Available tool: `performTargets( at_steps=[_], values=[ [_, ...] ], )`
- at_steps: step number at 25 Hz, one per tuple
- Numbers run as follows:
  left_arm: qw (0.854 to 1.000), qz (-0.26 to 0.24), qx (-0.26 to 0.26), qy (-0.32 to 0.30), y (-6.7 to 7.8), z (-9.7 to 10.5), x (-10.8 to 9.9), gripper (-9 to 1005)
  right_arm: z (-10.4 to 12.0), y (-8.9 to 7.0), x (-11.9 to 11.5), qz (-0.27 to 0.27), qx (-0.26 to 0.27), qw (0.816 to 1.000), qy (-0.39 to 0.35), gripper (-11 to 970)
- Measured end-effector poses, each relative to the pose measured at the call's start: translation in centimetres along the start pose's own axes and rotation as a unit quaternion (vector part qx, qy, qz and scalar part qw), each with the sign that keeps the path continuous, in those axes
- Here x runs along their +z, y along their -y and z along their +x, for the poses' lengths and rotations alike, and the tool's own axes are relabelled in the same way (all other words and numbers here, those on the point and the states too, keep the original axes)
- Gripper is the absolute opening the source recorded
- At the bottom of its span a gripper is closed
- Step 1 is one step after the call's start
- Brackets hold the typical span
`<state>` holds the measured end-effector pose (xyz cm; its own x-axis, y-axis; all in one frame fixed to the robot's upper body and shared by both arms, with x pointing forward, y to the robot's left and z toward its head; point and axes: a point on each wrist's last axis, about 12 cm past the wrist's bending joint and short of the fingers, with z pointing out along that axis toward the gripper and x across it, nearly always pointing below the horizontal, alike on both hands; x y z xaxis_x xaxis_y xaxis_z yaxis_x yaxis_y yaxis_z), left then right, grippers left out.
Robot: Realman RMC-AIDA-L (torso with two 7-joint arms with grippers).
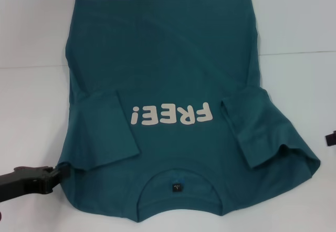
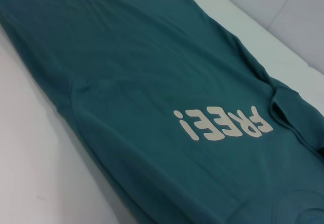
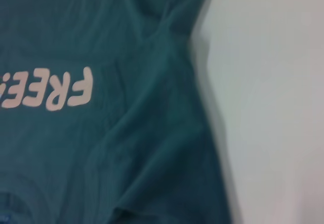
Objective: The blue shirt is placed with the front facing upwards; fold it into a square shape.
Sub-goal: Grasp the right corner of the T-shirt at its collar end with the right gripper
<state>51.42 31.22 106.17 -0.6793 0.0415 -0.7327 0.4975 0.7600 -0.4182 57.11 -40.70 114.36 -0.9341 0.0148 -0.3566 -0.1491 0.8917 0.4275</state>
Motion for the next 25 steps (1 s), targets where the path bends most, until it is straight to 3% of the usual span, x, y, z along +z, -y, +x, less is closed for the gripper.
performTargets(
  at_steps=[25],
  values=[
    [1.000, 0.001, 0.011, 0.002, 0.0, -0.1, 0.4, 27, 0.6, -0.9, 4.9, -0.012, 0.018, 1.000, 0.004, 928]
  ],
)
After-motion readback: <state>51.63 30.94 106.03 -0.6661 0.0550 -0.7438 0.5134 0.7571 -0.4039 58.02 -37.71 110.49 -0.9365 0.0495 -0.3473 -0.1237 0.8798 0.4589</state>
